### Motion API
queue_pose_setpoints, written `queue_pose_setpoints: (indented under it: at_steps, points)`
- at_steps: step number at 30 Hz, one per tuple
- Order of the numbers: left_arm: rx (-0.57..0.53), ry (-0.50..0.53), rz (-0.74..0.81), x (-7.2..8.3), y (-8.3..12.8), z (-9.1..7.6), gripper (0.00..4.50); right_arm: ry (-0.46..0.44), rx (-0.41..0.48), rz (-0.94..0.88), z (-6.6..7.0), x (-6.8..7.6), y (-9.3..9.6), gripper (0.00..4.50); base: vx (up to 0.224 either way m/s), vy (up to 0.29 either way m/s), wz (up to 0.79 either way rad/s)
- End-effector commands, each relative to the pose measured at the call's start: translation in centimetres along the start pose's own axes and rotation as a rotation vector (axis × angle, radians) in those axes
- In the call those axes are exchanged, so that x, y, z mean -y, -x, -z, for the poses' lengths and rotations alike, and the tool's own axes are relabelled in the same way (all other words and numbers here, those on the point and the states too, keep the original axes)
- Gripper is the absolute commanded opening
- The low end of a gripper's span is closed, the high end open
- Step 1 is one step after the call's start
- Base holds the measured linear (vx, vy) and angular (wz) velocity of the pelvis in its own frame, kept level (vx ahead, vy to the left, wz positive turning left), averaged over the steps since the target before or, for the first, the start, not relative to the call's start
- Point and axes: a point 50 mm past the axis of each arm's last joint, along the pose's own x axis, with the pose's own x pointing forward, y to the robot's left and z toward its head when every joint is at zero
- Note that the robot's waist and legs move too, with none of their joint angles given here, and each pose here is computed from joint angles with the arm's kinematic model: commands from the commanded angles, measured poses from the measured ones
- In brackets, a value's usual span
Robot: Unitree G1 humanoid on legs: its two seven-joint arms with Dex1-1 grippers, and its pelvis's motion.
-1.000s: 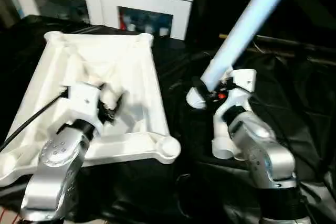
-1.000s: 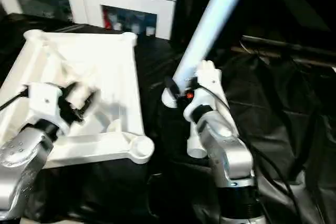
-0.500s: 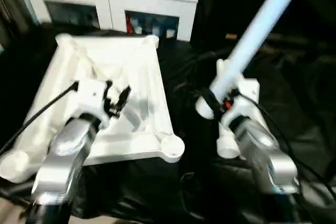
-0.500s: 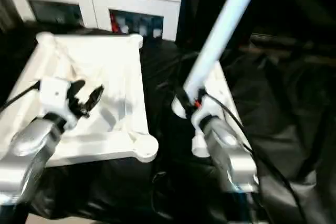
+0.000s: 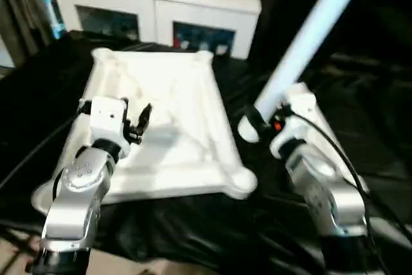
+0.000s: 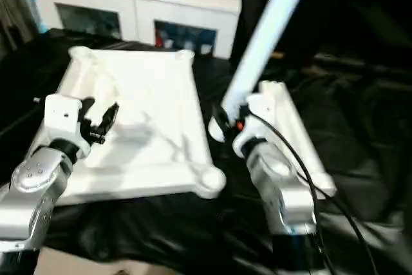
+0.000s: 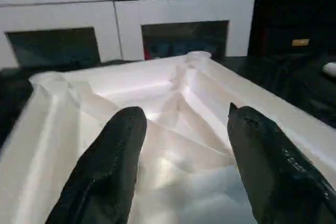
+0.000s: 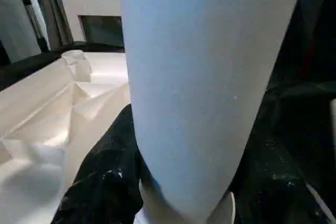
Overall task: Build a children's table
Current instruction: Move to table
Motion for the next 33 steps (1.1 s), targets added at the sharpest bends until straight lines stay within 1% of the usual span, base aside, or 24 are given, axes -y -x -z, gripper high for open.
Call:
queue_pose_setpoints:
  at_steps: [1,3,5,7,9,11,15,17,20,22,24,27,30,33]
  points:
    - [-0.012,0.021,-0.004,0.5,0.0,0.0,2.86,0.003,-0.012,0.02,0.3,0.6,0.0,1.9,-0.095,-0.148,-0.14]
    - [0.002,0.001,-0.001,0.5,0.0,-0.3,2.86,0.006,-0.013,0.019,0.3,0.7,-0.2,1.9,-0.082,-0.097,-0.27]
    - [0.019,-0.065,-0.003,0.4,0.0,-0.7,2.86,0.006,-0.013,0.018,0.2,0.7,-0.3,1.9,-0.062,0.004,-0.17]
    - [0.016,-0.081,-0.006,0.3,-0.1,-0.8,2.86,0.008,-0.014,0.02,0.2,0.8,-0.4,1.9,-0.058,0.055,-0.01]
    - [0.015,-0.069,-0.011,0.2,-0.2,-0.9,2.86,0.011,-0.014,0.023,0.3,0.9,-0.3,1.9,-0.051,0.108,0.12]
    - [-0.011,-0.022,0.007,0.2,-0.3,-0.7,2.86,0.015,-0.016,0.033,0.4,1.0,-0.2,1.9,-0.045,0.075,0.14]
    - [0.008,-0.031,0.04,0.6,-0.5,-1.0,2.86,0.014,-0.018,0.046,0.6,1.1,0.0,1.9,-0.019,0.011,0.1]
    - [0.015,-0.108,0.053,1.1,-0.8,-1.1,2.86,0.017,-0.017,0.06,0.7,1.2,0.2,1.9,0.0,0.0,0.0]
    - [0.015,-0.084,0.06,1.5,-1.0,-1.1,2.86,0.034,-0.017,0.075,0.7,1.5,0.3,1.9,0.0,0.0,0.0]
    - [-0.002,-0.046,0.061,1.5,-1.1,-0.9,2.86,0.044,-0.017,0.084,0.6,1.6,0.3,1.9,0.0,0.0,0.0]
    - [-0.009,-0.051,0.075,1.6,-1.2,-0.9,2.86,0.046,-0.015,0.087,0.6,1.7,0.3,1.9,-0.006,-0.053,0.1]
    - [0.016,-0.065,0.189,2.4,-1.4,-1.1,2.86,0.024,-0.01,0.065,0.3,1.7,0.4,1.9,-0.007,-0.119,0.0]
    - [0.006,-0.061,0.293,3.4,-1.6,-1.1,2.86,0.046,-0.02,0.047,0.1,1.8,0.3,1.9,-0.018,-0.085,-0.12]
    - [0.007,-0.054,0.288,3.6,-1.7,-1.0,2.86,0.06,-0.022,0.05,0.0,2.0,0.2,1.9,0.0,0.0,0.0]
